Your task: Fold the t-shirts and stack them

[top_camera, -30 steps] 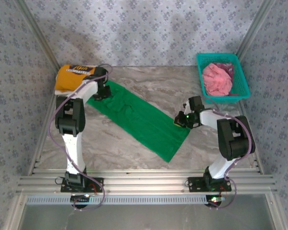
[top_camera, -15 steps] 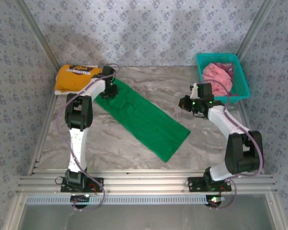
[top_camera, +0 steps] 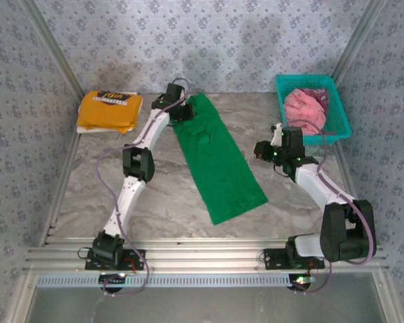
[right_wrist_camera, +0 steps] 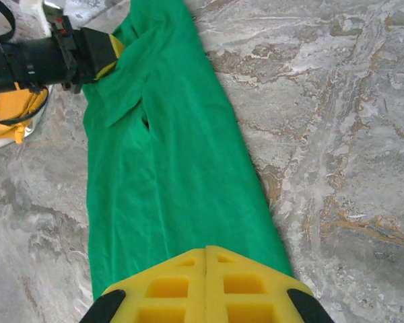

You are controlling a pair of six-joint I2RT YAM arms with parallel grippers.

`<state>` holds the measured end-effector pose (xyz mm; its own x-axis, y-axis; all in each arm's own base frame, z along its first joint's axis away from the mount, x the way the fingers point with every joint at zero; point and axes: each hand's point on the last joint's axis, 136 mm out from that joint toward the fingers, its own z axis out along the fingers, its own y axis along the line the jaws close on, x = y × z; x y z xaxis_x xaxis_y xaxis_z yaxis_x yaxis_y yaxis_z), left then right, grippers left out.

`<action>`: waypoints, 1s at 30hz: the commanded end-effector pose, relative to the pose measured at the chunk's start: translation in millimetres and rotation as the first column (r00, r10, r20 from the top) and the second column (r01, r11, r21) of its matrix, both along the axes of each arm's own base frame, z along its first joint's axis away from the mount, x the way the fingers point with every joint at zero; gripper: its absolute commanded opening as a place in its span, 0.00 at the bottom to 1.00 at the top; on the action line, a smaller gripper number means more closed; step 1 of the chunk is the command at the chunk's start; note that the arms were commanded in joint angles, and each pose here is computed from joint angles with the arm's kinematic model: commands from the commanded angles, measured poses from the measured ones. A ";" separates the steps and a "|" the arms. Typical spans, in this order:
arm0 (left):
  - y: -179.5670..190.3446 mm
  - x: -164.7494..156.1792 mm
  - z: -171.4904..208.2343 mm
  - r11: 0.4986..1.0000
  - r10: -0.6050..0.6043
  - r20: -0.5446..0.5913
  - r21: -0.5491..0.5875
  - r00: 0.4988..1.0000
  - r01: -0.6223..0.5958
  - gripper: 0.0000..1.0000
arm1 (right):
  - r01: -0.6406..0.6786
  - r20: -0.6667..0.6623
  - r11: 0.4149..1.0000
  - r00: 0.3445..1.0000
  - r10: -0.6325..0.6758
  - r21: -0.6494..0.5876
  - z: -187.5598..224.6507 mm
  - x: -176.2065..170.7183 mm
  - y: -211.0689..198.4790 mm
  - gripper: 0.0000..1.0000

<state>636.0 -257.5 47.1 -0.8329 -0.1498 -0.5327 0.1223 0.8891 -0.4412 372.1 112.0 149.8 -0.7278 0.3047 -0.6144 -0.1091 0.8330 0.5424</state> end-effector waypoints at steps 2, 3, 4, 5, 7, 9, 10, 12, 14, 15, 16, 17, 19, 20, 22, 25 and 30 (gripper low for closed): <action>43.9 10.7 125.6 0.998 0.059 0.179 0.002 0.982 -0.061 0.20 | -0.024 -0.024 0.999 0.999 0.023 -0.032 -4.3 6.3 1.0 0.00; 54.3 4.9 148.3 0.996 0.069 0.205 0.038 0.976 -0.078 0.27 | -0.029 -0.046 0.999 0.999 0.027 -0.039 -9.0 8.3 1.5 0.00; 64.2 -2.8 166.5 0.993 0.073 0.221 0.077 0.973 -0.092 0.32 | -0.034 -0.070 0.998 0.997 0.031 -0.044 -14.0 10.6 2.2 0.00; 70.6 -11.4 183.2 0.989 0.073 0.235 0.111 0.969 -0.101 0.35 | -0.040 -0.098 0.998 0.995 0.035 -0.045 -20.5 12.8 2.9 0.00; 82.7 -36.6 201.5 0.972 0.079 0.220 0.198 0.972 -0.124 0.29 | -0.059 -0.154 0.997 0.987 0.051 -0.050 -33.7 17.2 6.9 0.00; 81.1 -63.7 205.8 0.959 0.059 0.196 0.261 0.979 -0.110 0.16 | -0.088 -0.202 0.992 0.977 0.068 -0.093 -48.2 18.5 13.1 0.00; 77.0 -77.8 199.2 0.955 0.054 0.185 0.279 0.981 -0.105 0.16 | -0.105 -0.225 0.984 0.972 0.072 -0.141 -56.0 18.4 15.8 0.00; 63.9 -105.4 189.2 0.968 0.049 0.196 0.234 0.979 -0.096 0.18 | -0.153 -0.277 0.966 0.957 0.092 -0.209 -71.8 15.5 26.1 0.00; 59.9 -134.3 165.8 0.978 0.069 0.183 0.184 0.981 -0.103 0.17 | -0.187 -0.331 0.956 0.938 0.105 -0.227 -86.9 13.5 35.5 0.00; 64.2 -148.2 150.6 0.977 0.096 0.166 0.174 0.981 -0.125 0.17 | -0.199 -0.358 0.953 0.927 0.107 -0.230 -94.6 11.4 38.7 0.00; 69.1 -160.1 136.8 0.976 0.119 0.149 0.165 0.982 -0.143 0.17 | -0.210 -0.377 0.950 0.920 0.112 -0.232 -101.3 9.3 42.1 0.00; 73.0 -168.4 129.1 0.975 0.134 0.141 0.158 0.981 -0.156 0.16 | -0.221 -0.391 0.946 0.913 0.116 -0.235 -107.2 6.7 44.9 0.00; 78.1 -187.0 107.5 0.974 0.152 0.099 0.156 0.983 -0.167 0.16 | -0.255 -0.423 0.932 0.897 0.127 -0.260 -121.0 -2.4 48.9 0.00; 75.3 -194.0 101.9 0.975 0.146 0.086 0.154 0.986 -0.158 0.16 | -0.273 -0.439 0.924 0.888 0.135 -0.268 -126.8 -7.7 50.4 0.00; 67.4 -213.1 85.0 0.975 0.109 0.050 0.188 0.993 -0.116 0.15 | -0.300 -0.480 0.912 0.866 0.138 -0.280 -142.3 -22.0 49.7 0.00; 72.1 -232.9 68.3 0.970 0.126 0.010 0.209 0.992 -0.126 0.14 | -0.324 -0.524 0.905 0.840 0.141 -0.276 -159.1 -42.6 51.3 0.00; 106.5 -265.2 61.6 0.955 0.227 -0.014 0.198 0.974 -0.220 0.14 | -0.402 -0.573 0.881 0.795 0.201 -0.249 -177.3 -76.0 81.2 0.00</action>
<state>370.3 -167.4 78.7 -0.8699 -0.1352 -0.4743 -0.0347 0.9761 -0.2147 356.3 192.2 19.2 -0.9373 -0.0745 -0.3406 -0.1900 0.9282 0.3200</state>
